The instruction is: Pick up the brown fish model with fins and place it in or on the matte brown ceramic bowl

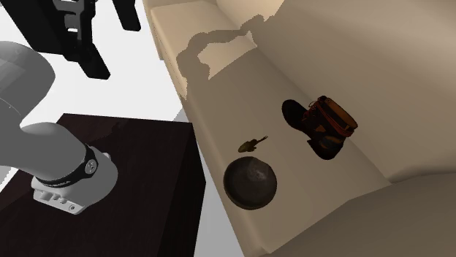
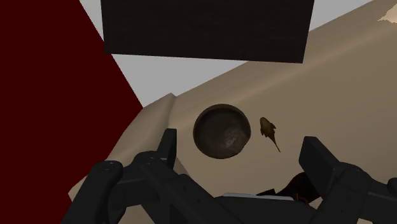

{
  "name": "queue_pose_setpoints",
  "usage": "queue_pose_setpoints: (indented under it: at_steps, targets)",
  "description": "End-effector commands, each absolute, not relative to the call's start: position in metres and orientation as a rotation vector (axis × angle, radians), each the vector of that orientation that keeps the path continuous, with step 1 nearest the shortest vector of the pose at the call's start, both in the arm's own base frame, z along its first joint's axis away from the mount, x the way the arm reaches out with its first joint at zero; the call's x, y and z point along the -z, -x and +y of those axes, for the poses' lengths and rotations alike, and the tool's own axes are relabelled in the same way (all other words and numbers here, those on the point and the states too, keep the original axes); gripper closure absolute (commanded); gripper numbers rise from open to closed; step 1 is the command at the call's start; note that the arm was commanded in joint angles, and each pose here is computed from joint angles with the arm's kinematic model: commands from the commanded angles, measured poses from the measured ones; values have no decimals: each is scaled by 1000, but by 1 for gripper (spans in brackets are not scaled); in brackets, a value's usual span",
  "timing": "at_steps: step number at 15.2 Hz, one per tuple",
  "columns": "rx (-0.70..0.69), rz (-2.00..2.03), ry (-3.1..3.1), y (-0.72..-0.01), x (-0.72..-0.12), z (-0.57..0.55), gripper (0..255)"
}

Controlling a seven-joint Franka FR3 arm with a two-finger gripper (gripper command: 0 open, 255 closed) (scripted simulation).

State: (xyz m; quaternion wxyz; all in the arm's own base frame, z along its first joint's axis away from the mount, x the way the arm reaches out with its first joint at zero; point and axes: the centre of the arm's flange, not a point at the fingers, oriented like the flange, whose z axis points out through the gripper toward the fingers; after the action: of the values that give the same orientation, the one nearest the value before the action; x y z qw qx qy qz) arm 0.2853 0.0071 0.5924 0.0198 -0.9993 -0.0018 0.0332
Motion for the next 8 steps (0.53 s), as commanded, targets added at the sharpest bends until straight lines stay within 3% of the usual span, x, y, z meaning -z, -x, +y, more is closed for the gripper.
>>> queue_pose_setpoints:
  at_steps: [1,8]
  targets:
    - [-103,-6,3100,-285,-592,7,0]
    - [-62,25,3105,-304,-511,44,0]
